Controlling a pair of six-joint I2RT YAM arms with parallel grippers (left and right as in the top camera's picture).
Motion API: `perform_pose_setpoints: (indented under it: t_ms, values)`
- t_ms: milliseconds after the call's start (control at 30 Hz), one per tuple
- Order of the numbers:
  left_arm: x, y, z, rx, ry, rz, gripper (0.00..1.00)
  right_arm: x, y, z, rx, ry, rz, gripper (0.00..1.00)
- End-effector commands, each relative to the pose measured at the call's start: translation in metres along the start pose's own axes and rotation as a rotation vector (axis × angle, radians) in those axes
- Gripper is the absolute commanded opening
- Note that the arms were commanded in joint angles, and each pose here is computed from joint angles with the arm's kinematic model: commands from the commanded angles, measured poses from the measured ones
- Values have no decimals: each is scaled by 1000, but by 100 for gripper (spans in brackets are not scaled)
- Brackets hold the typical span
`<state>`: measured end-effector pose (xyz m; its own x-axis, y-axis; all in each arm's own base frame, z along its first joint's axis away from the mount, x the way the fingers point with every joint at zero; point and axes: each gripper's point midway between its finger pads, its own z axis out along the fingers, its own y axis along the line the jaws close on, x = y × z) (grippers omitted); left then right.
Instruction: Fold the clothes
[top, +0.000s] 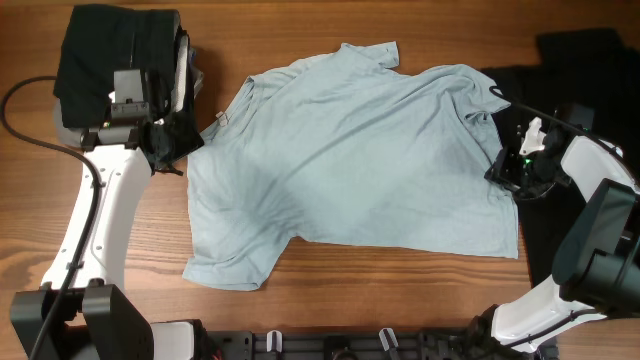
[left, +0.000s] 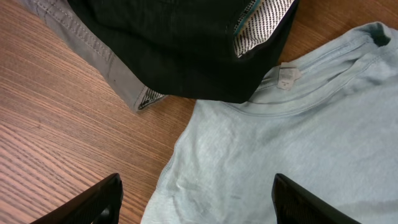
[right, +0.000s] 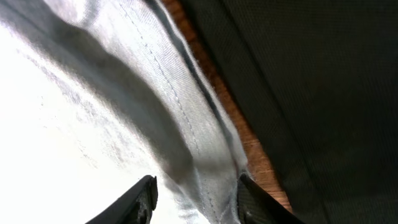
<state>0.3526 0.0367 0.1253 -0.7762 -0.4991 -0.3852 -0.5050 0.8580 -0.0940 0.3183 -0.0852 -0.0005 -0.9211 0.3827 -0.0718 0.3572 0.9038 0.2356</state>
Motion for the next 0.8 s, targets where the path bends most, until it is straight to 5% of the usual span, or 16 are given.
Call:
perform_pose_setpoints:
  t_ms: [0,567,633,767]
  values:
    - [-2,4,3,-16,-1,6,77,15,-7,8,20,61,-3,46]
    - [-1,2,3,-5,5,6,77,-16,-12,-14,81,-92,-12,43]
    - [-1,1,3,0,8,6,77,-14,5,-14,-15,-84,-117,35]
    - [-1,1,3,0,8,6,77,-9,-2,-14,24,-62,-121,44]
